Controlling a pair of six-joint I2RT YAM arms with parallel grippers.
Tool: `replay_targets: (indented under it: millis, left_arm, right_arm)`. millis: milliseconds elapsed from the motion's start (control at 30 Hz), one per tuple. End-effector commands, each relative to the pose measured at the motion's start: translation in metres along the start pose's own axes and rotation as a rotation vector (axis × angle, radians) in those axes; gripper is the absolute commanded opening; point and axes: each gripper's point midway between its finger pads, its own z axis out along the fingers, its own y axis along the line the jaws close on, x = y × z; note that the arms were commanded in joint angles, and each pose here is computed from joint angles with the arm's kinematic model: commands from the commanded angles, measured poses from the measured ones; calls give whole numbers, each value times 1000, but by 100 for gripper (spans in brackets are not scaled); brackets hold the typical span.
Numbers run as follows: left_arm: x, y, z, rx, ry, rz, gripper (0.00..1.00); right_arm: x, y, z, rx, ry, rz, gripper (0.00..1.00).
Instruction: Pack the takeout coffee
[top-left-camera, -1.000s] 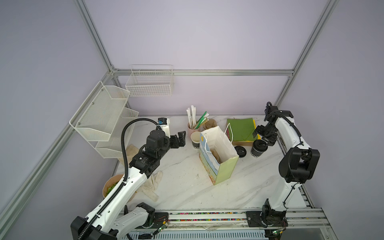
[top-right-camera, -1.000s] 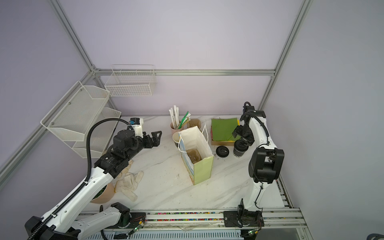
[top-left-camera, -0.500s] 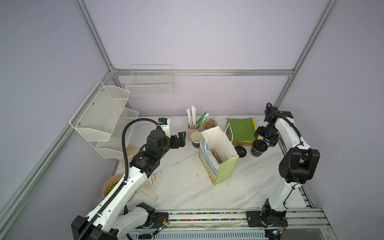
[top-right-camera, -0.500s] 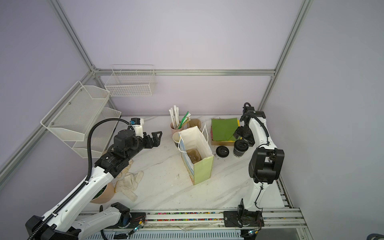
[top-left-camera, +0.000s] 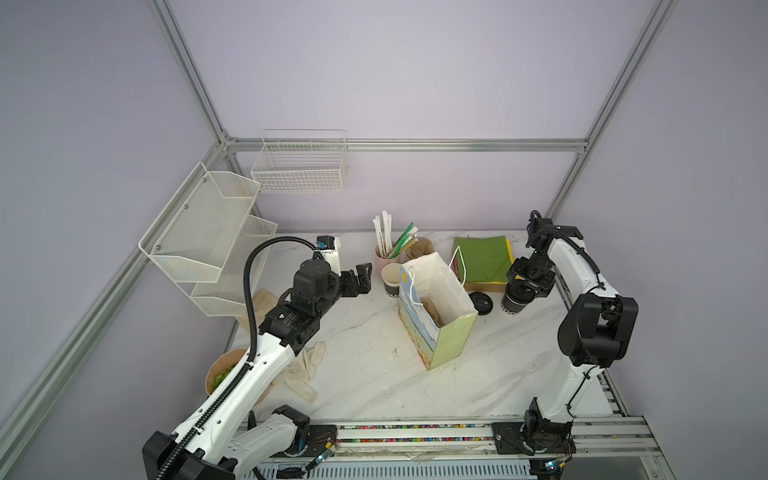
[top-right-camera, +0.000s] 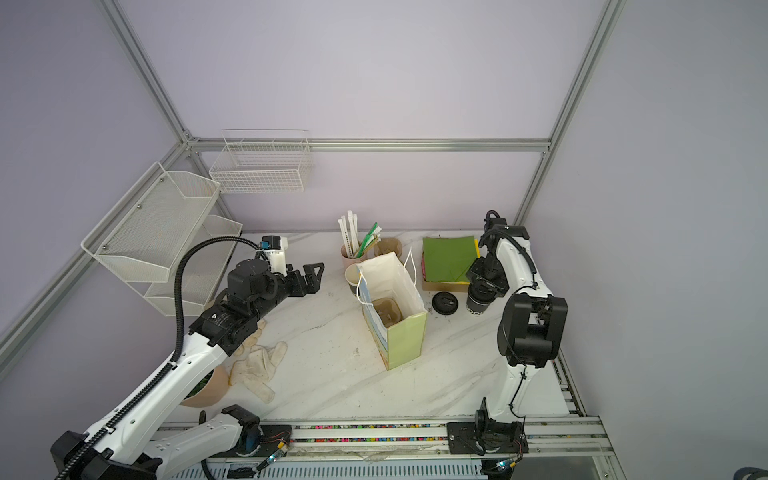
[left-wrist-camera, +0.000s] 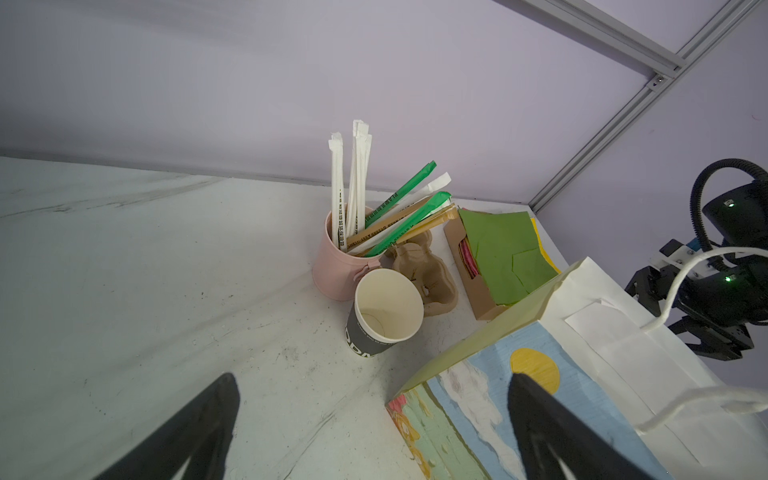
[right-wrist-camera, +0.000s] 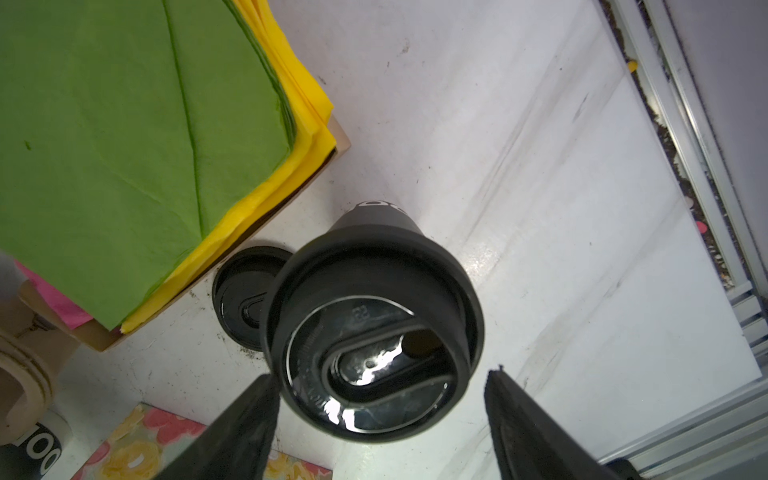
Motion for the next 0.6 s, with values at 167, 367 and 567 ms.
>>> replay_targets:
  millis: [167, 367, 567]
  left_arm:
    - [-10, -4, -4, 24, -31, 3, 100]
    - [-11, -5, -3, 24, -31, 5, 100]
    - [-10, -5, -3, 28, -29, 3, 100]
  right_arm:
    - [-3, -7, 8, 35, 1, -6, 80]
    - [-1, -5, 13, 29, 14, -9, 80]
    - [2, -4, 16, 22, 23, -11, 79]
